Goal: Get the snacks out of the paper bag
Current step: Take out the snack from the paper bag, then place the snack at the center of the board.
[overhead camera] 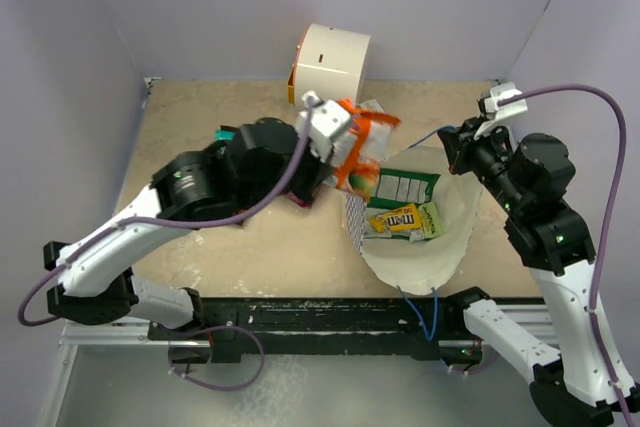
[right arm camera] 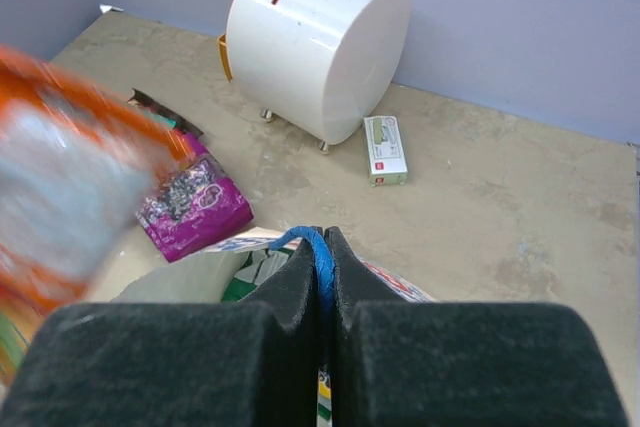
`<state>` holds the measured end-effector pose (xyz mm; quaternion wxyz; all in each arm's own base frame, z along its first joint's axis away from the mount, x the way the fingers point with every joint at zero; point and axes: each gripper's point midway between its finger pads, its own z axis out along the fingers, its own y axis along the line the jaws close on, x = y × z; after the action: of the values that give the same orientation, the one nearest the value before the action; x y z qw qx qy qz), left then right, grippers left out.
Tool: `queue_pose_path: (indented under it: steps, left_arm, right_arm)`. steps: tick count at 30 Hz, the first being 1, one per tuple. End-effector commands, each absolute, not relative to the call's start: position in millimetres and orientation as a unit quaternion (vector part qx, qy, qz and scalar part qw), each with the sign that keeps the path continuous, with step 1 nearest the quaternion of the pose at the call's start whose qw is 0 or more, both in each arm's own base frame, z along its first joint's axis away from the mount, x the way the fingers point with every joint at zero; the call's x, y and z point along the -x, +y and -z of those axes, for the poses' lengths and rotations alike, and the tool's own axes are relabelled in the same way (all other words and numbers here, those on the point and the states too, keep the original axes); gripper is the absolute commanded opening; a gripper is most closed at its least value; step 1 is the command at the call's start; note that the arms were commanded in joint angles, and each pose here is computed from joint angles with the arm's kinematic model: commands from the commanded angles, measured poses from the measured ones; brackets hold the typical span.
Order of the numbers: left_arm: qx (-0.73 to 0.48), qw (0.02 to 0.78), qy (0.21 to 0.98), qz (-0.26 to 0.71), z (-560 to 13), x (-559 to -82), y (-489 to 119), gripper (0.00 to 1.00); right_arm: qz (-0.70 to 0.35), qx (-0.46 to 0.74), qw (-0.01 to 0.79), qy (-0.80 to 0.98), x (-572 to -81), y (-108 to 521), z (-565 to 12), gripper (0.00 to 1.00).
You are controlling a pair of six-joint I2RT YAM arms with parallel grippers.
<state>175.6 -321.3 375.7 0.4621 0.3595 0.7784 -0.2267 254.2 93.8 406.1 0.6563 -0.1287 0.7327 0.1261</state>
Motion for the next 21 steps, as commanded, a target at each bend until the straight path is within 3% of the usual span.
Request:
queue_pose_path:
  steps: [1, 8, 14, 21]
  left_arm:
    - [-0.222, 0.574, 0.765, 0.188, -444, -218, -274, 0.00]
    - [-0.134, 0.555, 0.815, 0.096, -415, -273, -231, 0.00]
    - [-0.125, 0.487, 0.860, 0.084, -359, -322, -169, 0.00]
    - [-0.164, 0.458, 0.873, -0.031, -290, -343, -90, 0.00]
  right_arm:
    - [-0.118, 0.103, 0.693, 0.704, -259, 87, -434, 0.00]
    - [-0.112, 0.097, 0.686, 0.712, -259, 84, -431, 0.00]
    - [-0.123, 0.107, 0.688, 0.707, -257, 89, -433, 0.00]
    - [-0.140, 0.127, 0.689, 0.699, -253, 97, -434, 0.00]
